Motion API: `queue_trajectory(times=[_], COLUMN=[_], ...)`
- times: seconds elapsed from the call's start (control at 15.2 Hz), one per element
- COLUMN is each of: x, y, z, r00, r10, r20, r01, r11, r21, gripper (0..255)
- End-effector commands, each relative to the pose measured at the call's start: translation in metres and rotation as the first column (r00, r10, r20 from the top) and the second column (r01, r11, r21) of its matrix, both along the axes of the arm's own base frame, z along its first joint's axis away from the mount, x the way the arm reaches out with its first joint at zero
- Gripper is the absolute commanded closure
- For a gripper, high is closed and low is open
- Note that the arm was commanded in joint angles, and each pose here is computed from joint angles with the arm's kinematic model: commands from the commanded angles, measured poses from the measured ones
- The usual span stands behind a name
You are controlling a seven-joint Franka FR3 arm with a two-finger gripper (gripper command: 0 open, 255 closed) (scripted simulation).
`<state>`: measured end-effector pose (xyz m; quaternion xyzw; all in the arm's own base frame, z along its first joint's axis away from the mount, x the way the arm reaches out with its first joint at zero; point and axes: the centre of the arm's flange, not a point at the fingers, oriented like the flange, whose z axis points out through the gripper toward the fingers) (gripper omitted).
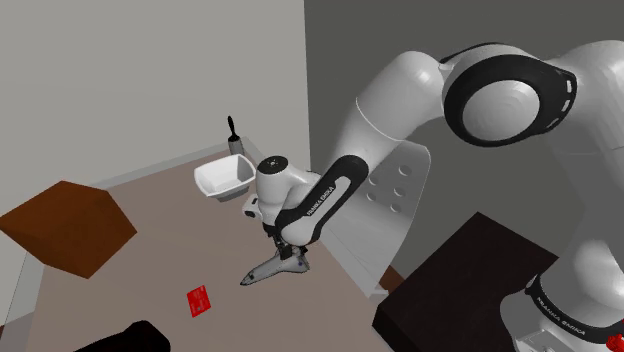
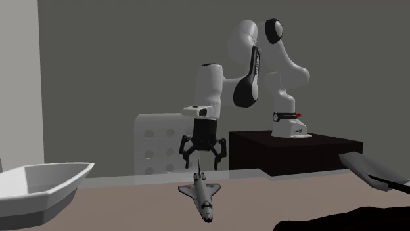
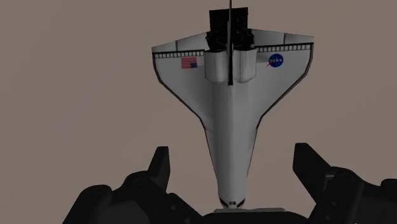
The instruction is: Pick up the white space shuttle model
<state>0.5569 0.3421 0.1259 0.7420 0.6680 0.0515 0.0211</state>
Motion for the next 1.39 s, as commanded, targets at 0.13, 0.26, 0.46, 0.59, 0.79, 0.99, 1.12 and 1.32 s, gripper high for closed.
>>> queue_trajectory(times=[0.13,0.26,0.46,0.59,0.79,0.99,1.12,1.32], x=[-0.002,-0.002,-0.002,-0.002,-0.001,-0.001,-0.001,-0.002], y=[0.014,0.014,0.014,0.014,0.013,0.013,0.013,0.014], z=[-0.026,-0.036,-0.052,-0.055,-0.054,-0.054,-0.054,-0.05], r00=[0.999,0.999,0.999,0.999,0.999,0.999,0.999,0.999], r10=[0.039,0.039,0.039,0.039,0.039,0.039,0.039,0.039], r20=[0.003,0.003,0.003,0.003,0.003,0.003,0.003,0.003], r01=[-0.039,-0.039,-0.039,-0.039,-0.039,-0.039,-0.039,-0.039], r11=[0.999,0.999,0.999,0.999,0.999,0.999,0.999,0.999], r21=[-0.001,-0.001,-0.001,-0.001,-0.001,-0.001,-0.001,-0.001], gripper=[0,0,0,0,255,255,255,255])
